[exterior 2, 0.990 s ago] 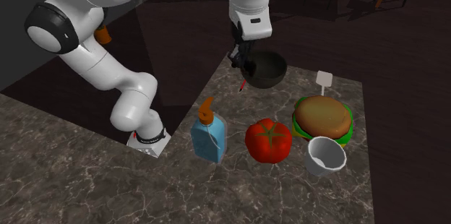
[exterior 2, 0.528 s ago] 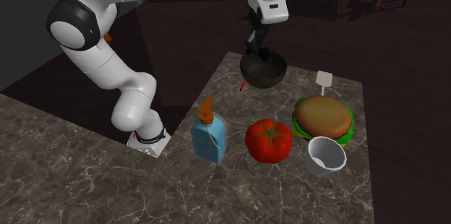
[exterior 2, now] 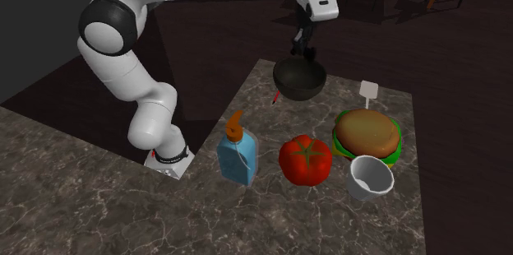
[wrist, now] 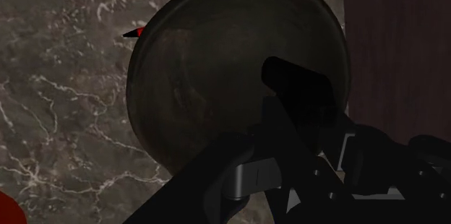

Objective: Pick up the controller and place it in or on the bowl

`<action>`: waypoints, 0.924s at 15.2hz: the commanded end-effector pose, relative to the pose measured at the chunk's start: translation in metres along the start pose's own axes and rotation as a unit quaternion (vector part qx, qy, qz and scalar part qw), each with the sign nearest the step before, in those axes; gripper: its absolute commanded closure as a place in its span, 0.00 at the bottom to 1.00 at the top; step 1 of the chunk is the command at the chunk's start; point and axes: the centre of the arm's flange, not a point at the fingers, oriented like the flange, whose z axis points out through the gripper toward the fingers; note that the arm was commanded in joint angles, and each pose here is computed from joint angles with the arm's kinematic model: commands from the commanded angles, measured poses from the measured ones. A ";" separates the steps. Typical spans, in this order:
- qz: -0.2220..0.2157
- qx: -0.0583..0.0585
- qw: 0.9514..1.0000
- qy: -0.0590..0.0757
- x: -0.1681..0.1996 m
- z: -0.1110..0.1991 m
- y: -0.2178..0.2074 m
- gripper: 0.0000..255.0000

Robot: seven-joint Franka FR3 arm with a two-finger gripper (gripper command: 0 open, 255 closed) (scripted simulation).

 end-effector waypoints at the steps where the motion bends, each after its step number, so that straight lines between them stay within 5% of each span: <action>1: 0.000 0.000 1.000 0.000 0.001 0.010 0.002 1.00; 14: 0.000 0.000 1.000 0.000 0.006 0.056 0.010 1.00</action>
